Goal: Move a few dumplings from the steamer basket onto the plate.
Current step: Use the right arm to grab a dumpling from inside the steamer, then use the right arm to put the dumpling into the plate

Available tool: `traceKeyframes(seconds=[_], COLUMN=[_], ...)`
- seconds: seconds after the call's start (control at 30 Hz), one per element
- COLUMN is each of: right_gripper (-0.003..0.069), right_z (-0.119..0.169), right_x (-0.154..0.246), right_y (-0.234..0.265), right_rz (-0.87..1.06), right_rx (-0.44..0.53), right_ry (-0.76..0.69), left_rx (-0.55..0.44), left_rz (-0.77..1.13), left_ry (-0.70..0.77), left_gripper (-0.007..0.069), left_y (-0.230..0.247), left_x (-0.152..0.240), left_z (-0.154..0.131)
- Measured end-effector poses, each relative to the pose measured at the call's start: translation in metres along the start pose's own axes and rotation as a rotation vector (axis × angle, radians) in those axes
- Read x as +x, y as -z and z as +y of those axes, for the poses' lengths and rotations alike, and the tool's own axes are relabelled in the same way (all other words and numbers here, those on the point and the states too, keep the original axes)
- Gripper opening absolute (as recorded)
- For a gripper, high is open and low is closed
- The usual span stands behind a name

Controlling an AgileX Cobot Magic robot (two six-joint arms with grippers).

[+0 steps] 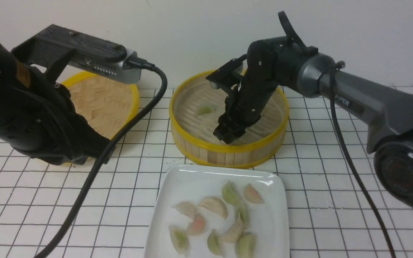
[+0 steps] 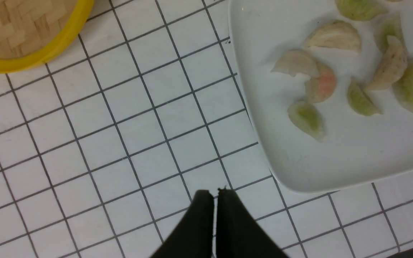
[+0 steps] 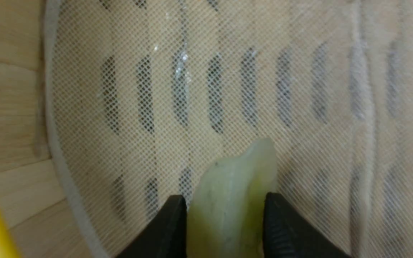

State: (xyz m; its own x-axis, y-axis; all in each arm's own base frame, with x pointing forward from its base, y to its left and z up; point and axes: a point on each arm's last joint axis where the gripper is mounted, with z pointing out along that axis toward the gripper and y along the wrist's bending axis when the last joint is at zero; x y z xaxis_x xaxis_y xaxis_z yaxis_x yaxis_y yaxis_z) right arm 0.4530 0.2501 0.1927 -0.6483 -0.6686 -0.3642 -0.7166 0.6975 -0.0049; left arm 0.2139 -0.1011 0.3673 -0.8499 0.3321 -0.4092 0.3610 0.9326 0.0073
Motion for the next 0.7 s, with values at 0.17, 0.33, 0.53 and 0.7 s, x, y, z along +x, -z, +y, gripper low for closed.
traceKeyframes(seconds=[0.17, 0.33, 0.53, 0.7], right_gripper=[0.0251, 0.0251, 0.0251, 0.0251], right_z=[-0.002, 0.007, 0.04, 0.091], right_x=[-0.02, -0.012, 0.046, 0.115], right_y=[0.041, 0.095, 0.169, 0.147], right_rz=[-0.098, -0.138, -0.115, 0.044], right_rx=[0.034, 0.033, -0.055, -0.244], right_ry=[-0.058, -0.137, -0.184, -0.252], left_rx=[-0.001, 0.0, 0.026, 0.054], left_rz=[0.0, 0.0, 0.0, -0.003], left_ry=[0.033, 0.057, 0.073, 0.082], left_gripper=[-0.0006, -0.0006, -0.0006, -0.0006], left_y=[0.0, 0.0, 0.001, 0.003], left_x=[0.0, 0.0, 0.001, 0.002], left_z=[0.0, 0.0, -0.002, -0.005])
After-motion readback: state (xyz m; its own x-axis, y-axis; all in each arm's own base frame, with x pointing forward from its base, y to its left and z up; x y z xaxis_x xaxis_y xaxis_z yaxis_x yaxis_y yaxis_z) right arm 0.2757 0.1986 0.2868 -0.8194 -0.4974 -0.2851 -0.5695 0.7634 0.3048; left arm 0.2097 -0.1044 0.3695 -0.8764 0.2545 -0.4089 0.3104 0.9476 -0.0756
